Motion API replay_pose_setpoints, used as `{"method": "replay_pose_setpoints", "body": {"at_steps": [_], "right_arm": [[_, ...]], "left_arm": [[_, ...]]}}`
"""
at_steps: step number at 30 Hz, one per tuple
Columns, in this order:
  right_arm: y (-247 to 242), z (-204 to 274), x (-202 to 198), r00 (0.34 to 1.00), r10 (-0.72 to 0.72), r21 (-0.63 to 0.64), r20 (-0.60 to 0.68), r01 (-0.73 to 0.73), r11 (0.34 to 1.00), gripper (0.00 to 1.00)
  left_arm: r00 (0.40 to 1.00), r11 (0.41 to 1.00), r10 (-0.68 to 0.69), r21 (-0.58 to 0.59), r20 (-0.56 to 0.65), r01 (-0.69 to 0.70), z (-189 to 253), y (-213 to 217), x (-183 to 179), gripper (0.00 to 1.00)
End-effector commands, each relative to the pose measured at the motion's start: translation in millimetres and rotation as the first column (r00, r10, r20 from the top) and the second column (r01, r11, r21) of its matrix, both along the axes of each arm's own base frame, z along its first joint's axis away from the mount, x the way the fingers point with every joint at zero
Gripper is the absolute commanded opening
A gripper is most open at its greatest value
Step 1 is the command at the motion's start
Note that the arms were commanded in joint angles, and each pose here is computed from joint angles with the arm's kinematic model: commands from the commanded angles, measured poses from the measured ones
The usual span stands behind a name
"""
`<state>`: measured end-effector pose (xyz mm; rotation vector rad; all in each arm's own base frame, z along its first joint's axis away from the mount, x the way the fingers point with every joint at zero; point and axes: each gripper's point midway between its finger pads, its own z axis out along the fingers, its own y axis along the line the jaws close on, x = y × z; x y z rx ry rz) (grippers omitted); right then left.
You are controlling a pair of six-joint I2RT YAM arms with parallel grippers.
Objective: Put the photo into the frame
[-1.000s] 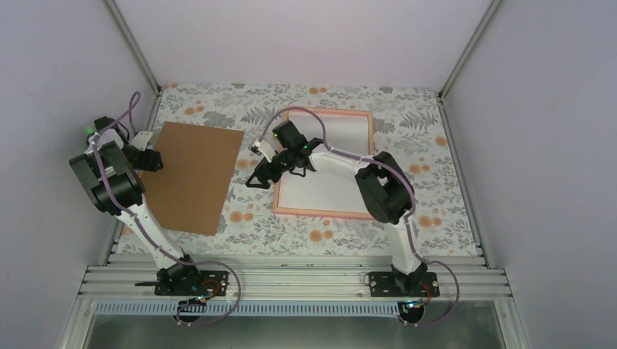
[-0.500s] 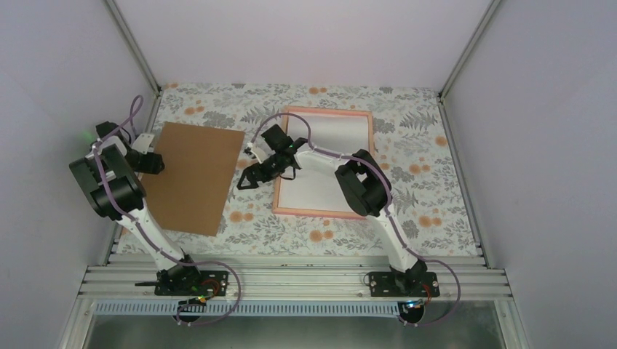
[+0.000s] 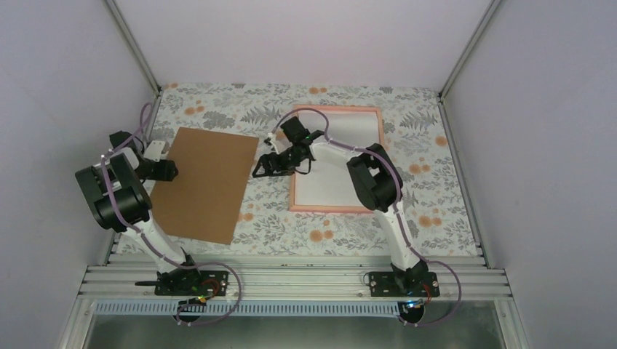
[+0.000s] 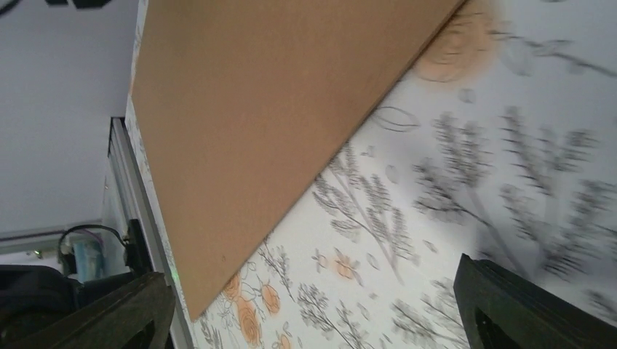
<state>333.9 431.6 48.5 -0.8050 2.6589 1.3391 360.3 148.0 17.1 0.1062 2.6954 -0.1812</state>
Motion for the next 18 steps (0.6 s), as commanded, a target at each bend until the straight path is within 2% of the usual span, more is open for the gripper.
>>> {"method": "replay_pose_setpoints", "body": {"at_steps": [1, 5, 11, 18], "right_arm": [[-43, -52, -7, 0.979, -0.11, -0.171, -0.171, 0.08, 0.982, 0.96], [-29, -38, -15, 0.968, -0.076, -0.072, -0.239, 0.06, 0.996, 0.94], [-21, -47, -4, 0.96, -0.093, -0.064, -0.265, 0.079, 0.995, 0.94], [-17, -44, 62, 0.977, -0.159, -0.022, -0.141, 0.157, 0.987, 0.94]], "left_arm": [[0.956, 0.957, -0.002, -0.277, -0.293, -0.083, -41, -76, -64, 0.66], [0.961, 0.944, -0.018, -0.323, -0.274, -0.075, -28, -91, -53, 0.66], [0.947, 0.921, -0.099, -0.389, -0.307, -0.029, -32, -127, -48, 0.65], [0.94, 0.888, -0.187, -0.459, -0.285, 0.038, -35, -160, -44, 0.65]]}}
